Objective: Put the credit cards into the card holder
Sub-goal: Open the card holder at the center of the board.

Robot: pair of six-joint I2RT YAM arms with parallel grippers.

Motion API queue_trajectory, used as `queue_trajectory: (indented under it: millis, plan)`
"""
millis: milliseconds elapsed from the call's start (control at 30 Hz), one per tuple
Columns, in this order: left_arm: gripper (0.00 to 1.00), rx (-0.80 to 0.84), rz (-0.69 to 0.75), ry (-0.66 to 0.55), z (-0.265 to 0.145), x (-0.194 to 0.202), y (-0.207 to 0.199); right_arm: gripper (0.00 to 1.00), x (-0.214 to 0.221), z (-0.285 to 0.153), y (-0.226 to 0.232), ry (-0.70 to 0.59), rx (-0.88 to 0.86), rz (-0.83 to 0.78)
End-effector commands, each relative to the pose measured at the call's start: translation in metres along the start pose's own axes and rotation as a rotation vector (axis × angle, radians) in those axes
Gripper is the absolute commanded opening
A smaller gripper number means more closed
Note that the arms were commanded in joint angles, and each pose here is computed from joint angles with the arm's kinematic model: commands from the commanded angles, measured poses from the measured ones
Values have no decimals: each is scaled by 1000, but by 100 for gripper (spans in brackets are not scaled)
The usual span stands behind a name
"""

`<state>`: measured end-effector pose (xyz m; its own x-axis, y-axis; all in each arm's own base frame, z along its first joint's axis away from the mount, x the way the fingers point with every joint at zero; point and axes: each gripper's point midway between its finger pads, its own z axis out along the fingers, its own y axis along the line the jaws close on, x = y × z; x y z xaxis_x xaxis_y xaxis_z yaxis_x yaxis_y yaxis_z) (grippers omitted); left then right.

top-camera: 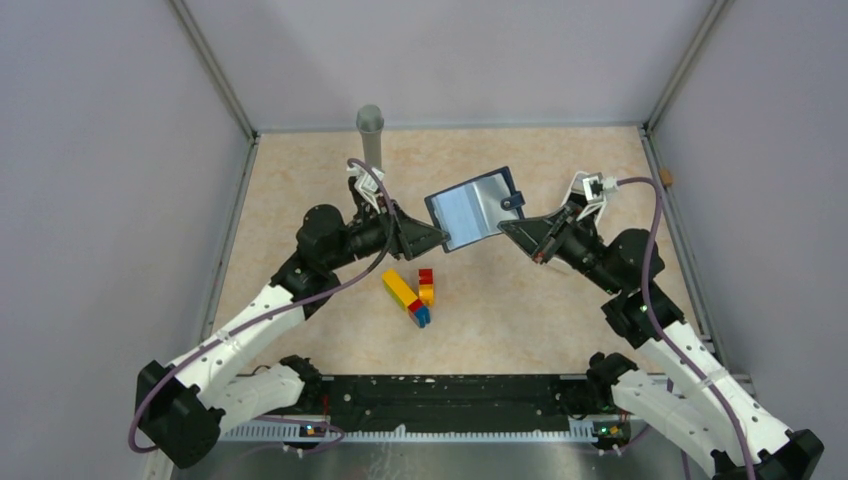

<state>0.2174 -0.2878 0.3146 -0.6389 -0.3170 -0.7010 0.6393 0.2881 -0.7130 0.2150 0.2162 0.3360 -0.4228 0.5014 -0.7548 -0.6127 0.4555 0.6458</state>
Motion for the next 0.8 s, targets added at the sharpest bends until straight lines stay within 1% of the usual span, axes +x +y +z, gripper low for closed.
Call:
queue_trajectory:
  millis: [0,267,367,467,600,767]
  plan:
    - [54,91,45,-56,-5,-14,-23,0,-27,-4,36,-73,-123,-15]
    - [32,116,43,-64,-8,-13,-27,0,-23,-2,34,-59,-122,-1]
    - [29,147,48,-63,-9,-13,-33,0,-21,-1,29,-51,-105,7]
    - [23,155,53,-63,-10,-13,-35,0,-16,2,25,-29,-91,15]
    - [17,159,55,-61,-9,-13,-35,0,-10,7,23,0,-98,25]
    - [16,150,53,-66,-6,-15,-32,0,-5,9,28,33,-139,21]
